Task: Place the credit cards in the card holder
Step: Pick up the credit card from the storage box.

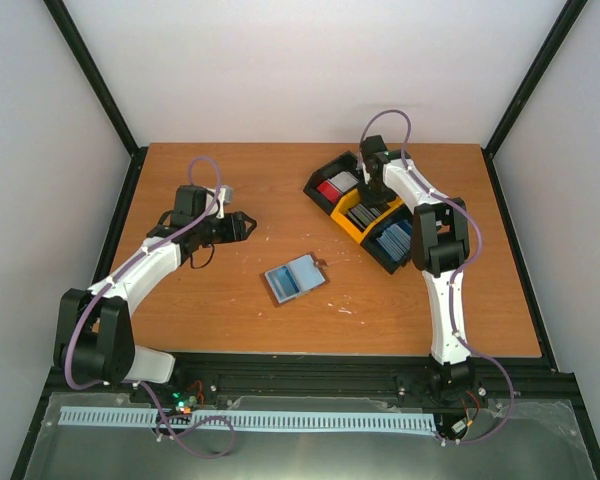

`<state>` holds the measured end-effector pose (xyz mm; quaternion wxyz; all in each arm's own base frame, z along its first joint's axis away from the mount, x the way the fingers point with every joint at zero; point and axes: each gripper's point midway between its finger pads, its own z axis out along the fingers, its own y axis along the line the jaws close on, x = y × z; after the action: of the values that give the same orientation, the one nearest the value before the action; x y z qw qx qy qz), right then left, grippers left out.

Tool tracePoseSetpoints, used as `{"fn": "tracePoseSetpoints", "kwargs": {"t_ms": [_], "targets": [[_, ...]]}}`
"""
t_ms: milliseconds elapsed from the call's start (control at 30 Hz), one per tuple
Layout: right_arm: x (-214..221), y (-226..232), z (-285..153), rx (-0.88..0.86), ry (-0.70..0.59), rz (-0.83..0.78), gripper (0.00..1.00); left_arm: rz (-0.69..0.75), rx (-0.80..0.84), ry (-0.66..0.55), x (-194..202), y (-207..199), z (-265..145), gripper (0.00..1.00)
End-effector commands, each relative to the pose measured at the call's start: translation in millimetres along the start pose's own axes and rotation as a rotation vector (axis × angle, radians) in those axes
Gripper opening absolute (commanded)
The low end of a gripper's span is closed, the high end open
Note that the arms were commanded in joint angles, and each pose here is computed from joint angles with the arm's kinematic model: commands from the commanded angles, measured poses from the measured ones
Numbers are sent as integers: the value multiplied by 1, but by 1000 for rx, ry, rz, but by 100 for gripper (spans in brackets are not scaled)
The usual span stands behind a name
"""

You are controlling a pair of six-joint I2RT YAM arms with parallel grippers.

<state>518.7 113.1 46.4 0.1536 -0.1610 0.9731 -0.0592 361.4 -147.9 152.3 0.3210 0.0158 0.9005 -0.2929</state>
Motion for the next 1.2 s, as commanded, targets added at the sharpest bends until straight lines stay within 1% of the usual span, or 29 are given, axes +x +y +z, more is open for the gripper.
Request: {"fn": "tracePoseSetpoints", "kwargs": {"t_ms": [0, 67, 367, 533, 800, 1033, 1167], "targets": [[-9, -21, -17, 56, -33, 31, 36, 34, 8, -60, -21, -5, -6, 62], [-10, -24, -19, 68, -39, 37, 36, 32, 9, -62, -22, -6, -6, 62], [-9, -40, -24, 161, -35, 33, 27, 29, 7, -66, -22, -6, -8, 62], [-11, -48, -33, 202, -56, 37, 25, 30, 7, -68, -21, -6, -8, 62], [-9, -60, -36, 277, -50, 22, 23, 30, 2, -70, -22, -5, -8, 62], [1, -52, -16, 249, -10, -12, 22, 29, -4, -67, -21, -3, -7, 62], [9, -50, -4, 248, 22, -28, 17, 26, -9, -64, -20, -2, -7, 62]]}}
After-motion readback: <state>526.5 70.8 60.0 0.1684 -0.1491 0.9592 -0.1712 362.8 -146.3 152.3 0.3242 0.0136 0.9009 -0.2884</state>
